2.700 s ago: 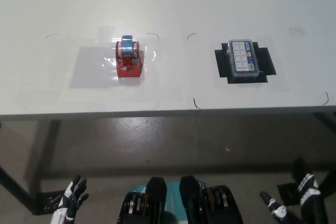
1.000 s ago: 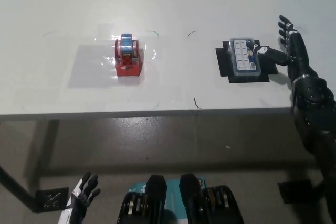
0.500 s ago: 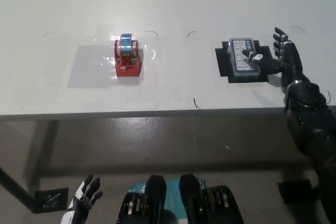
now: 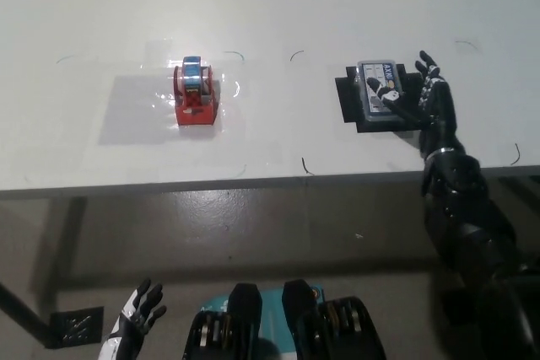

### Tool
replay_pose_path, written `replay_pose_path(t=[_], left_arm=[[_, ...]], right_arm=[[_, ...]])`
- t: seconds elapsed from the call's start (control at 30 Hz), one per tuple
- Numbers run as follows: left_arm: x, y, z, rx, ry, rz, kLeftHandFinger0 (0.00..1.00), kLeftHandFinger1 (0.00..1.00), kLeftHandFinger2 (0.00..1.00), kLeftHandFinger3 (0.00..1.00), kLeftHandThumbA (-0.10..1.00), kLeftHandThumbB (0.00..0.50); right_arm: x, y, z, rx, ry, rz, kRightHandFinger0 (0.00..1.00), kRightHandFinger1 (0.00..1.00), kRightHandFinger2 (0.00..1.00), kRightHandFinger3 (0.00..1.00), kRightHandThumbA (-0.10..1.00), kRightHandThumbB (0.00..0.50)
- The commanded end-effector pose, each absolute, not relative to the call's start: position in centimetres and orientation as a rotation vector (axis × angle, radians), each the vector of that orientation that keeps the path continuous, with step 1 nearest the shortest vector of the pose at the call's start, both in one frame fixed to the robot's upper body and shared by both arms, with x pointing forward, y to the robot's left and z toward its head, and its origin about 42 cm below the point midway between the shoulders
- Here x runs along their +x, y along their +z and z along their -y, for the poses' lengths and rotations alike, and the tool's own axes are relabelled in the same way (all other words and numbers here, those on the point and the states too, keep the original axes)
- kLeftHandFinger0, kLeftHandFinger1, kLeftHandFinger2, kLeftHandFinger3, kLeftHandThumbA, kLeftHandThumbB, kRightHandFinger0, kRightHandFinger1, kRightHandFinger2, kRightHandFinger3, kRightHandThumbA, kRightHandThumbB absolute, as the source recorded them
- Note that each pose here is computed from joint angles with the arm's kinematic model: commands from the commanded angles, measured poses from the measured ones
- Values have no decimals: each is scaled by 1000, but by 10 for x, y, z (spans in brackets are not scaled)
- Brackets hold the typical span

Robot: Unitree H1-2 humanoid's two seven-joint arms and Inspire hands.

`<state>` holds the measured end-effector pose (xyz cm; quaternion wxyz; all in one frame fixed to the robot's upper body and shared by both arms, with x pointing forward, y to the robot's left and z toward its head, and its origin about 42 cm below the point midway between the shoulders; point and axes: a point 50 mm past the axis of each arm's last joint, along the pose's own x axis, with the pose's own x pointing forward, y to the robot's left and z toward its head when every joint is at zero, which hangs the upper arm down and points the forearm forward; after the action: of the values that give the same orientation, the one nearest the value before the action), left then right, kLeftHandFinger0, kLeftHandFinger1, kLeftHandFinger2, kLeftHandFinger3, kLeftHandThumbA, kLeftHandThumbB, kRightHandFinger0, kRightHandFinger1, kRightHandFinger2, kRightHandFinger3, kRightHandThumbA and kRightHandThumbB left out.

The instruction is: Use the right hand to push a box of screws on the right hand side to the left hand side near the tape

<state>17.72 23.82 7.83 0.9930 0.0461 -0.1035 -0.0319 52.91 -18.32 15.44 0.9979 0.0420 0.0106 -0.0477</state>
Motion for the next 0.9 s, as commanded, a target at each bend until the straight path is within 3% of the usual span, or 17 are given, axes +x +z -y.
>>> replay_pose_path(t=[0.0, 0.07, 0.5, 0.67, 0.87], left_arm=[[175, 90, -236, 93, -75, 272, 1000, 1000, 1000, 1000, 1000, 70], [174, 91, -236, 92, -72, 267, 1000, 1000, 1000, 1000, 1000, 66], [175, 92, -237, 87, -76, 279, 1000, 1000, 1000, 1000, 999, 63], [176, 92, -237, 88, -78, 285, 1000, 1000, 1000, 1000, 987, 39], [177, 92, -235, 80, -82, 284, 1000, 1000, 1000, 1000, 991, 54]], right_arm=[[512, 136, 117, 190, 10, -87, 1000, 1000, 1000, 1000, 1000, 162], [511, 136, 109, 207, 19, -80, 1000, 1000, 1000, 1000, 1000, 143], [507, 145, 75, 270, 69, -54, 1000, 1000, 1000, 1000, 1000, 144], [507, 151, 65, 289, 76, -48, 1000, 1000, 1000, 1000, 1000, 146], [505, 156, 50, 308, 92, -45, 1000, 1000, 1000, 1000, 1000, 150]])
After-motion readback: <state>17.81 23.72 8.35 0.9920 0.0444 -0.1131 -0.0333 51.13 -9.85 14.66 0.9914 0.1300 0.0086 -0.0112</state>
